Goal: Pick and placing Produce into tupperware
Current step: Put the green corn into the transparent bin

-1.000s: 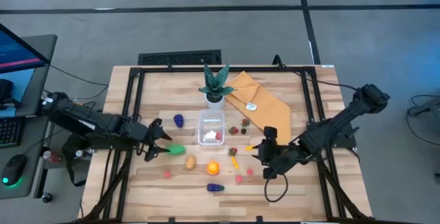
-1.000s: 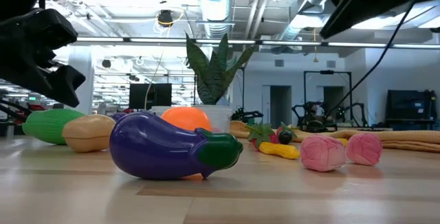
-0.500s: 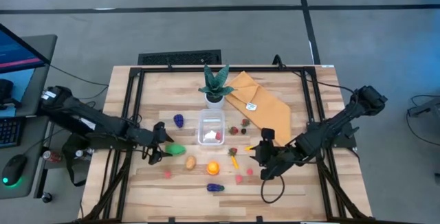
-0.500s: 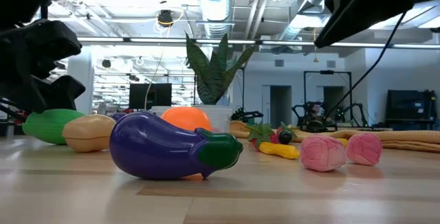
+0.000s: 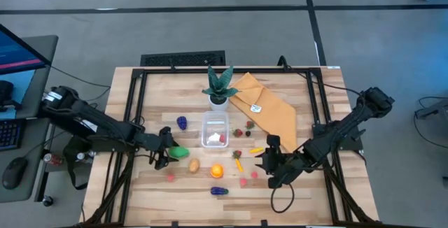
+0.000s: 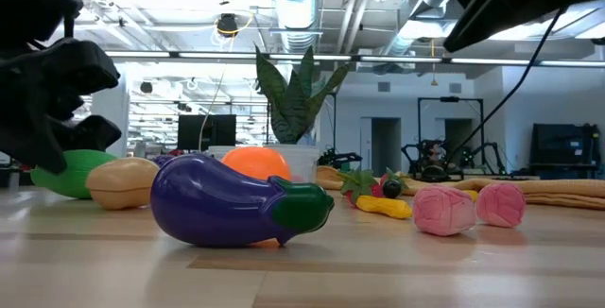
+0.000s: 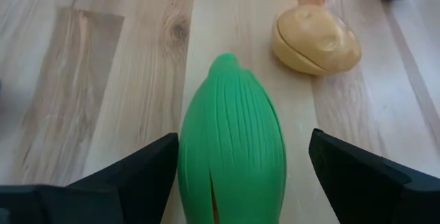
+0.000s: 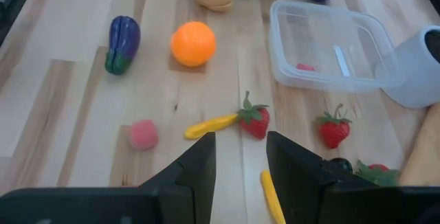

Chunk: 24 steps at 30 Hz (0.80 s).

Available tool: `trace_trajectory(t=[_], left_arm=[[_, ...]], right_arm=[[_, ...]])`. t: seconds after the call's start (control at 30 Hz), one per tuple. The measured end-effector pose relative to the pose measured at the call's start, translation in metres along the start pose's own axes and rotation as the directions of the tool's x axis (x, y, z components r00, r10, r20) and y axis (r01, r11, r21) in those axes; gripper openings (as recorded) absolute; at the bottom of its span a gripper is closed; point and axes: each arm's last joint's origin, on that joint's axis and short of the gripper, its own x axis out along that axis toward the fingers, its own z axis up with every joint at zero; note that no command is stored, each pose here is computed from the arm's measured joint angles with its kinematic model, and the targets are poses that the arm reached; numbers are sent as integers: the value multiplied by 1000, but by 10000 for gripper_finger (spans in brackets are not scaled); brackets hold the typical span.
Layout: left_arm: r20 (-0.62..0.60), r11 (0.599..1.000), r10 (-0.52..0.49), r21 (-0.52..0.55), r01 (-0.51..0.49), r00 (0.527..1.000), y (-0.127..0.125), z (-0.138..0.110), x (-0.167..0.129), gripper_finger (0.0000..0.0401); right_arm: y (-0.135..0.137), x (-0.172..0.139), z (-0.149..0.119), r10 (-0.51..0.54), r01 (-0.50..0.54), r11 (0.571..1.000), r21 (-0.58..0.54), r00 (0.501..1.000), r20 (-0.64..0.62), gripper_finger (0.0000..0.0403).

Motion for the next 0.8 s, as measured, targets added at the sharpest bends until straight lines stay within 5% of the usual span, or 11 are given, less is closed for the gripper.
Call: trace_trajectory(t=[0.8], left_arm=[[23,1000,17,17,-18,1000,1,0,1,313]], right_arm=[[2,-1,0,5,-5,1000,-1,1000,7,123]])
